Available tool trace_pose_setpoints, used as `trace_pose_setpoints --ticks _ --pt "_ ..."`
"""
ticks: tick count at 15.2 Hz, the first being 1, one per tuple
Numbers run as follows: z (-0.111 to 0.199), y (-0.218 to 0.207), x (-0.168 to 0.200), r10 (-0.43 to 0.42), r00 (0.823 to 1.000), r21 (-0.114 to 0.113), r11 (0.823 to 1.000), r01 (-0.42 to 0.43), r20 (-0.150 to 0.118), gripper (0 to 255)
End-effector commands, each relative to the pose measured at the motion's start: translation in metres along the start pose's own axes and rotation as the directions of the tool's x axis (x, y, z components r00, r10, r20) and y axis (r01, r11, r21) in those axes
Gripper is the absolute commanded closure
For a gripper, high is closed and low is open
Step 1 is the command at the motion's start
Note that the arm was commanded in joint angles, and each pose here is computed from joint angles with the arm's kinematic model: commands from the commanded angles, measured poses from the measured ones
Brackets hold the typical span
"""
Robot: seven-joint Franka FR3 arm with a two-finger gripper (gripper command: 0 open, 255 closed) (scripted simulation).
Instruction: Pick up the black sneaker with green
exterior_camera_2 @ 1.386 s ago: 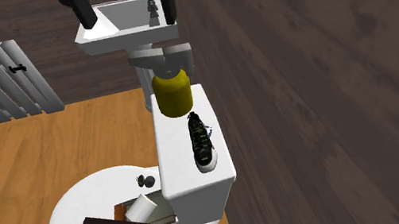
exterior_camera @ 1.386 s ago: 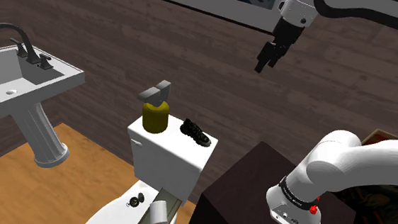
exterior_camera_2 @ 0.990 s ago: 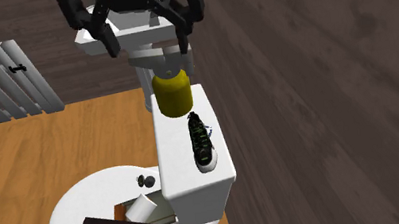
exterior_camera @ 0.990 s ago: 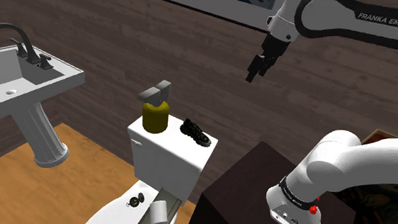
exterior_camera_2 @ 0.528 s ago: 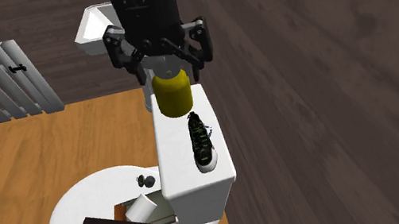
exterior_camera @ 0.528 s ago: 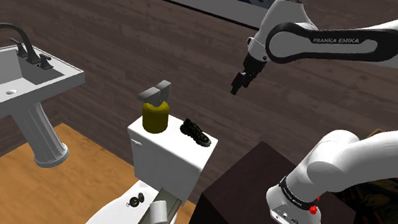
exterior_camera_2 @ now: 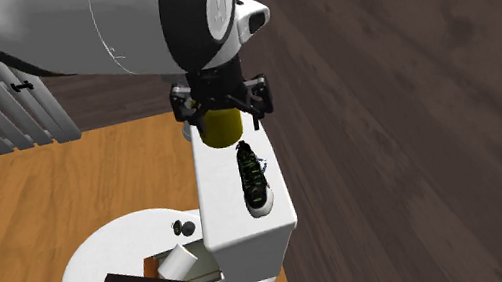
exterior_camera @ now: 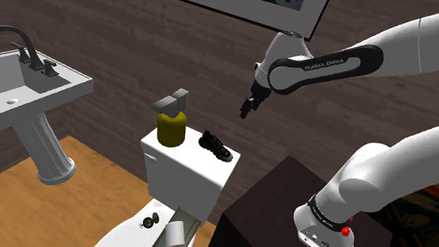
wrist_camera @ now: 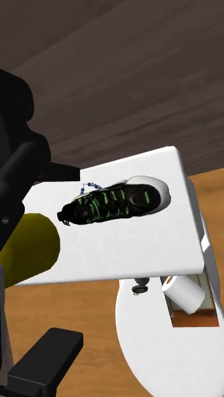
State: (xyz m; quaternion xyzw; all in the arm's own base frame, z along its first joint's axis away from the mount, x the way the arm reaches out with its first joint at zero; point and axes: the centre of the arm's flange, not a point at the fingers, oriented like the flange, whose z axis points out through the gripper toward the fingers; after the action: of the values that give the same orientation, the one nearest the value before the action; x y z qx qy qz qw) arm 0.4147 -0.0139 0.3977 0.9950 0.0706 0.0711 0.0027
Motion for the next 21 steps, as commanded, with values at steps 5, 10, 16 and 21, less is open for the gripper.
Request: trace_pose_setpoints --ticks 5,10,16,21 --pt "0.076 0.006 0.023 -0.043 0.999 0.004 0.999 0.043 -0.006 0" --pt "0.139 0.008 0.042 -0.078 0.997 0.007 0.997 0.078 -0.010 0" --pt "0.214 0.010 0.065 -0.119 0.993 0.011 0.993 0.120 -0.014 0" --pt "0.273 0.010 0.084 -0.152 0.988 0.014 0.988 0.153 -0.018 0"
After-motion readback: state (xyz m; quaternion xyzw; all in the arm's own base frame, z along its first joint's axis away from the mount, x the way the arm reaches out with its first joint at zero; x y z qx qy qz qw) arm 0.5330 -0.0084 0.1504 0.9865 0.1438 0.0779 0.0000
